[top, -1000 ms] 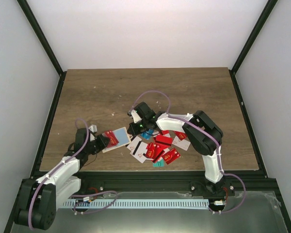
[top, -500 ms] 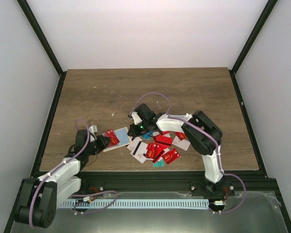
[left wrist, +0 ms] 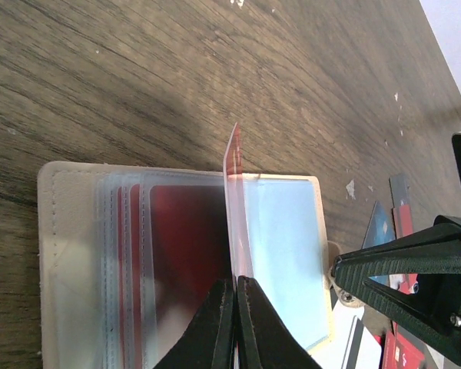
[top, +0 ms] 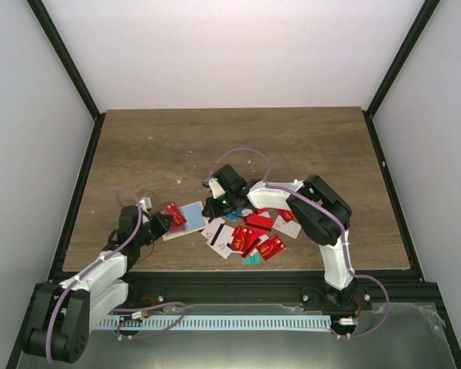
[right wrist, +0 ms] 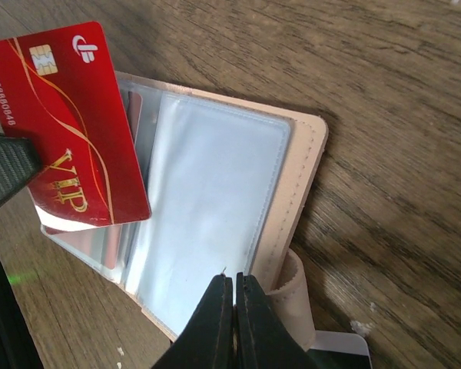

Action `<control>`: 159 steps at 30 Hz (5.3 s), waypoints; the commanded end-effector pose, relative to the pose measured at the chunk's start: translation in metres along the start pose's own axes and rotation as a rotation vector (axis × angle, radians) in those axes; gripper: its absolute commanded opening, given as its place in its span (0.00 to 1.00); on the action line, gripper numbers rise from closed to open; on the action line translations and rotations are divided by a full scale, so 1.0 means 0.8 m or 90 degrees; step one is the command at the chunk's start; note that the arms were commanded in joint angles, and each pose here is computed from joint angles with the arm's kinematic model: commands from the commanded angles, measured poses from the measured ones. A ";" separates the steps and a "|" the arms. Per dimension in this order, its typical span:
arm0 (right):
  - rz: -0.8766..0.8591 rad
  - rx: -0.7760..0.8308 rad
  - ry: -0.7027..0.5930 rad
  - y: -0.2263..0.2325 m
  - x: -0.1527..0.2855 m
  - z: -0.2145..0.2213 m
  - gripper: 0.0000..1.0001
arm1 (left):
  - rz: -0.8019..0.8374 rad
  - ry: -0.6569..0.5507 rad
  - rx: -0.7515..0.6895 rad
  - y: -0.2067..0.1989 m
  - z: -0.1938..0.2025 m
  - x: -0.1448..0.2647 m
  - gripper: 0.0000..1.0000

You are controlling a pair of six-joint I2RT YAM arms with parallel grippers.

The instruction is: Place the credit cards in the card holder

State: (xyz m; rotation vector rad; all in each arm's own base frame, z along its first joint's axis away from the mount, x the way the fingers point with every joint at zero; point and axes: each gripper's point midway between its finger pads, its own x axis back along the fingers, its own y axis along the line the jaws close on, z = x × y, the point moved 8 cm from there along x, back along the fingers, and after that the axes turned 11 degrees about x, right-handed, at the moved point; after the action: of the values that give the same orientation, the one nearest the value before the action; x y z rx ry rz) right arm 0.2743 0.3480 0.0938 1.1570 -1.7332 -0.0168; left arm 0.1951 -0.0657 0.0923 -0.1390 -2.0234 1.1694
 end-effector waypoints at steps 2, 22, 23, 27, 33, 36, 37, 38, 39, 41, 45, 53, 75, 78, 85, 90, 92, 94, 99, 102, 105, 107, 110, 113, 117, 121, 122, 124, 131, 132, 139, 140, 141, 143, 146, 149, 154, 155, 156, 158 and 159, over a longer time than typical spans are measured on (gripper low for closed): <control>-0.005 -0.012 0.011 -0.006 -0.006 0.005 0.01 | 0.009 0.022 -0.001 0.010 0.009 -0.007 0.04; 0.008 -0.044 0.026 -0.014 -0.016 0.012 0.01 | 0.082 0.063 0.014 0.006 0.022 -0.005 0.04; 0.011 -0.045 0.028 -0.014 -0.016 0.013 0.01 | 0.090 0.062 0.012 0.003 0.021 -0.004 0.04; 0.017 -0.050 0.032 -0.016 -0.016 0.015 0.01 | 0.103 0.064 0.003 -0.001 0.021 -0.003 0.04; 0.017 -0.067 0.043 -0.020 -0.022 0.021 0.01 | 0.115 0.073 0.002 0.001 0.024 -0.006 0.04; 0.019 -0.069 0.046 -0.021 -0.023 0.023 0.01 | 0.089 0.065 0.000 0.004 0.021 -0.008 0.04; 0.020 -0.069 0.046 -0.021 -0.022 0.023 0.01 | 0.071 0.058 0.000 0.007 0.020 -0.007 0.04; 0.021 -0.068 0.045 -0.021 -0.022 0.022 0.01 | 0.051 0.047 0.002 0.011 0.019 -0.006 0.04; 0.022 -0.068 0.046 -0.021 -0.022 0.023 0.01 | 0.038 0.039 0.002 0.013 0.019 -0.004 0.04; 0.023 -0.068 0.048 -0.021 -0.022 0.024 0.01 | 0.036 0.024 0.003 0.016 0.019 0.001 0.04; 0.019 -0.067 0.048 -0.022 -0.024 0.023 0.01 | 0.058 0.031 0.007 0.011 0.021 0.004 0.04; 0.017 -0.068 0.049 -0.022 -0.026 0.022 0.01 | 0.055 0.057 0.019 0.013 0.026 -0.005 0.04; 0.024 -0.073 0.056 -0.024 -0.026 0.029 0.01 | 0.093 0.012 0.060 0.007 0.026 0.001 0.04; 0.023 -0.075 0.055 -0.025 -0.026 0.028 0.01 | 0.092 0.017 0.068 0.009 0.027 -0.001 0.04; 0.023 -0.077 0.054 -0.025 -0.026 0.028 0.01 | 0.084 0.026 0.078 0.016 0.032 -0.003 0.04; 0.022 -0.078 0.056 -0.025 -0.026 0.030 0.01 | 0.062 0.006 0.075 0.020 0.031 0.001 0.04; 0.023 -0.080 0.058 -0.026 -0.026 0.032 0.01 | 0.048 -0.011 0.071 0.022 0.028 0.005 0.04; 0.023 -0.080 0.059 -0.026 -0.026 0.033 0.01 | 0.050 -0.027 0.065 0.020 0.026 0.010 0.04; 0.020 -0.082 0.058 -0.025 -0.026 0.032 0.01 | 0.048 -0.041 0.061 0.023 0.026 0.014 0.04; 0.019 -0.084 0.060 -0.025 -0.027 0.032 0.01 | 0.037 -0.031 0.063 0.027 0.028 0.011 0.04; 0.023 -0.089 0.063 -0.027 -0.027 0.034 0.01 | 0.029 -0.022 0.067 0.029 0.029 0.006 0.04; 0.024 -0.091 0.065 -0.027 -0.028 0.036 0.01 | 0.027 -0.015 0.068 0.030 0.030 0.004 0.04; 0.024 -0.093 0.067 -0.028 -0.028 0.039 0.01 | 0.031 -0.007 0.067 0.030 0.031 0.001 0.04; 0.022 -0.093 0.067 -0.028 -0.029 0.039 0.01 | 0.034 0.002 0.068 0.030 0.033 -0.002 0.04; 0.020 -0.093 0.067 -0.028 -0.031 0.038 0.01 | 0.035 0.008 0.070 0.030 0.035 -0.004 0.04; 0.018 -0.094 0.067 -0.029 -0.031 0.038 0.01 | 0.036 0.011 0.074 0.030 0.036 -0.005 0.04; 0.018 -0.095 0.068 -0.029 -0.032 0.038 0.01 | 0.036 0.012 0.074 0.030 0.037 -0.005 0.04; 0.018 -0.096 0.070 -0.029 -0.032 0.040 0.01 | 0.037 0.010 0.078 0.031 0.038 -0.006 0.04; 0.020 -0.114 0.076 -0.031 -0.033 0.045 0.01 | 0.037 0.008 0.105 0.035 0.044 -0.006 0.04; 0.019 -0.117 0.076 -0.031 -0.033 0.046 0.01 | 0.037 0.007 0.104 0.035 0.045 -0.006 0.04; 0.021 -0.131 0.083 -0.033 -0.035 0.052 0.01 | 0.027 -0.006 0.106 0.036 0.049 -0.005 0.04; 0.020 -0.133 0.084 -0.033 -0.035 0.053 0.01 | 0.027 -0.007 0.106 0.036 0.050 -0.005 0.04; 0.020 -0.134 0.084 -0.033 -0.035 0.054 0.01 | 0.026 -0.009 0.107 0.037 0.050 -0.005 0.04; 0.020 -0.137 0.085 -0.033 -0.035 0.055 0.01 | 0.026 -0.009 0.109 0.036 0.051 -0.005 0.04; 0.026 -0.145 0.088 -0.035 -0.035 0.058 0.01 | 0.028 -0.006 0.120 0.036 0.053 -0.005 0.04; 0.025 -0.150 0.090 -0.035 -0.035 0.061 0.01 | 0.024 -0.008 0.124 0.037 0.056 -0.004 0.04; 0.022 -0.153 0.090 -0.035 -0.035 0.063 0.01 | 0.017 -0.011 0.123 0.040 0.060 -0.004 0.04; 0.022 -0.154 0.092 -0.034 -0.035 0.064 0.01 | 0.016 -0.008 0.124 0.041 0.062 -0.004 0.04; 0.024 -0.156 0.093 -0.036 -0.035 0.065 0.01 | 0.016 -0.007 0.124 0.040 0.062 -0.005 0.04; 0.027 -0.160 0.095 -0.036 -0.035 0.066 0.01 | 0.012 -0.002 0.127 0.041 0.065 -0.005 0.04; 0.028 -0.162 0.095 -0.037 -0.035 0.066 0.01 | 0.010 -0.001 0.130 0.040 0.065 -0.006 0.04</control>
State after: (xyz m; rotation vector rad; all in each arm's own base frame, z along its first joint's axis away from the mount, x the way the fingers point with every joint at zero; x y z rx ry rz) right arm 0.2759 0.3468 0.0801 1.0915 -1.6754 -0.1867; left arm 0.1832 -0.0968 0.0891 -0.1663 -1.9549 1.4293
